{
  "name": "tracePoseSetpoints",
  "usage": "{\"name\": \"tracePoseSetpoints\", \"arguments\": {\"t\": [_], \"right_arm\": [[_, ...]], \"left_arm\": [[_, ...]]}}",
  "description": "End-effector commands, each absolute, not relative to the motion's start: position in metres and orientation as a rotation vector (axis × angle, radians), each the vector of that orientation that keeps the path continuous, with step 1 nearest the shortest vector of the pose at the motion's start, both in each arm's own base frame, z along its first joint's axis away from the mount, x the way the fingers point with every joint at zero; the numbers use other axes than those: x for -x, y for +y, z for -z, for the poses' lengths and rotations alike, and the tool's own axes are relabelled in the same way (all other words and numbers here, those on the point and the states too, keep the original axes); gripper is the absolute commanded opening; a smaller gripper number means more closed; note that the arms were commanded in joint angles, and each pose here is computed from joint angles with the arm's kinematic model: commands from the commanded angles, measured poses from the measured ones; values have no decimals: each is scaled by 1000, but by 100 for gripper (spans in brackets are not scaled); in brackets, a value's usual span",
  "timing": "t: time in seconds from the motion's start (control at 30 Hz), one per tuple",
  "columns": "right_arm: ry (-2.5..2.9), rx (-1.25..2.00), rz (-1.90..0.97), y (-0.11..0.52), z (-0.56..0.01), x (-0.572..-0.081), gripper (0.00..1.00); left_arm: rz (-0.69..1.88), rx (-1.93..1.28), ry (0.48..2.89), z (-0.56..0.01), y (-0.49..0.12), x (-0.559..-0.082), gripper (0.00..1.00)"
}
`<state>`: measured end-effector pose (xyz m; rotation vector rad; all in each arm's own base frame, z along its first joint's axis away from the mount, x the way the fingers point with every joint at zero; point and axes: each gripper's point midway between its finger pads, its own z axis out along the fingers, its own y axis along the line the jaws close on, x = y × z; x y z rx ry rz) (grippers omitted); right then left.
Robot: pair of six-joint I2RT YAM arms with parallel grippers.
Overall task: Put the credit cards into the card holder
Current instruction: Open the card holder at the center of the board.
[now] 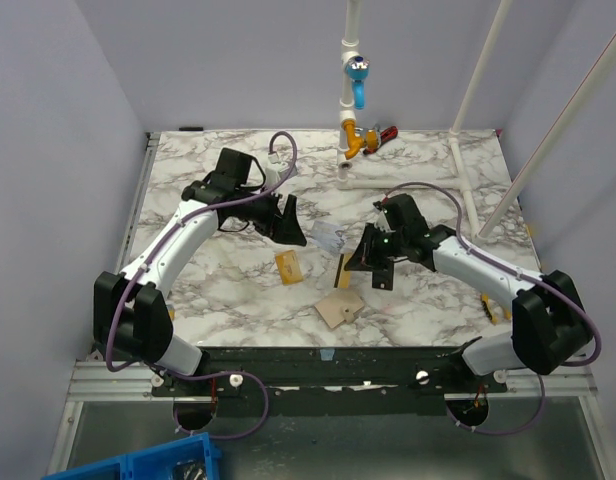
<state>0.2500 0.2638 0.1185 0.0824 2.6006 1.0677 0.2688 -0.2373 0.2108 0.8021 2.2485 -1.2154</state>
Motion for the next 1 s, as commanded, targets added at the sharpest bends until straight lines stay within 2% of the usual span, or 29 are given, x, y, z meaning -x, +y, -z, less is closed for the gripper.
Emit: {"name": "tracePoseSetpoints", "arguments": {"t": [0.0,0.17,0.4,0.6,0.97], "right_arm": [[2805,-142,-795,235,-86,-216,1],[2826,-107,-800,250,-85,-203,1],[2901,11,-659,269,-73,-187,1],[2949,1,-508,248,-59,-170,1],[2940,-40,-430,221,-63,-156,1]], "left_arm": [[990,-881,2255,-194,-217,-276,79],[940,-897,2277,-183,-214,-274,78],[909,-917,2265,-179,-215,-275,77],[898,-920,2259,-180,-214,-274,76],[847,-961,2261,-175,-222,-263,75]]}}
